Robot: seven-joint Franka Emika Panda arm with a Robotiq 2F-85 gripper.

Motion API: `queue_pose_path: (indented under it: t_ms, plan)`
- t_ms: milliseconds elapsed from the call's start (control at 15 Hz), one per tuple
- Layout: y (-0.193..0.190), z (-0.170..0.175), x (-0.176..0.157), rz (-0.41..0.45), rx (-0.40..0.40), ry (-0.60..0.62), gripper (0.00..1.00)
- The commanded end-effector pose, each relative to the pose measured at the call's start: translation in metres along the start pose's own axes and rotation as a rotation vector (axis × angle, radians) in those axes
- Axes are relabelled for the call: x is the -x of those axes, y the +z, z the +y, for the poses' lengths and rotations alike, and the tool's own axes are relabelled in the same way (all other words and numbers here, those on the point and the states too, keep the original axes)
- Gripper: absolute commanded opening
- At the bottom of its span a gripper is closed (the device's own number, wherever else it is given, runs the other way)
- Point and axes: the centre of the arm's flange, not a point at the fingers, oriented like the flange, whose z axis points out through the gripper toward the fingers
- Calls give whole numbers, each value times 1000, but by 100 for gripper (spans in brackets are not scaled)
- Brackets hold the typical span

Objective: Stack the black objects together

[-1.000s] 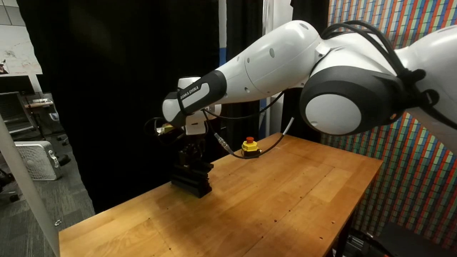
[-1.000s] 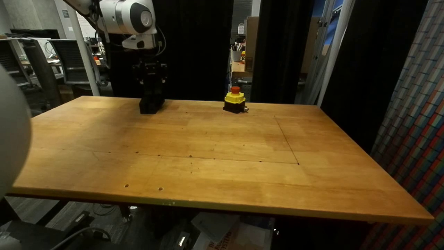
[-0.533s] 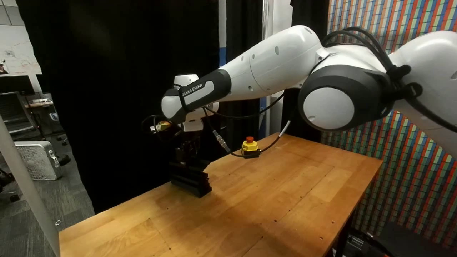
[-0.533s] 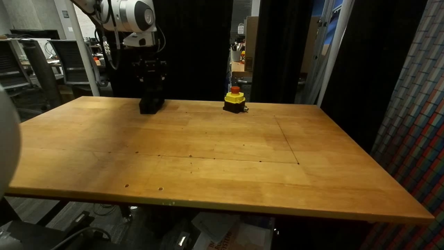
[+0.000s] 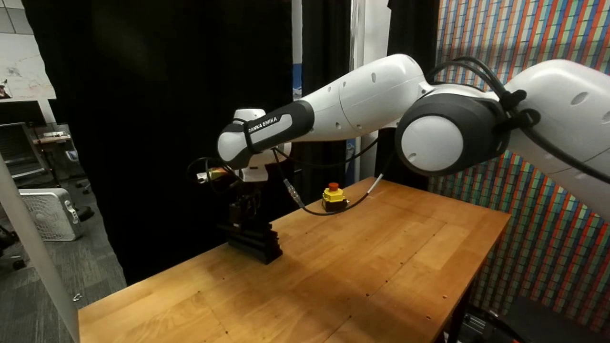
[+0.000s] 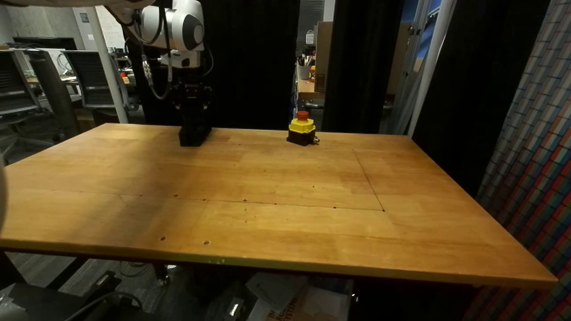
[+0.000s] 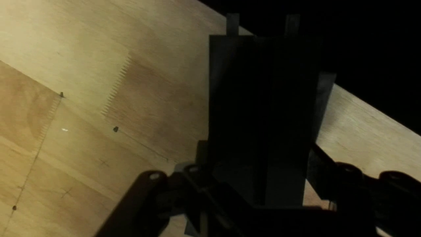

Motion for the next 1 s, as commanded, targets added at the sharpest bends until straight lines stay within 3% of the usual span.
queue_pose_path:
  t_ms: [0, 467, 933]
  plan:
    - [8, 10, 29, 1, 27, 13, 46]
    - [1, 30, 26, 22, 24, 32, 46]
    - [-6, 30, 15, 21, 7, 138, 46]
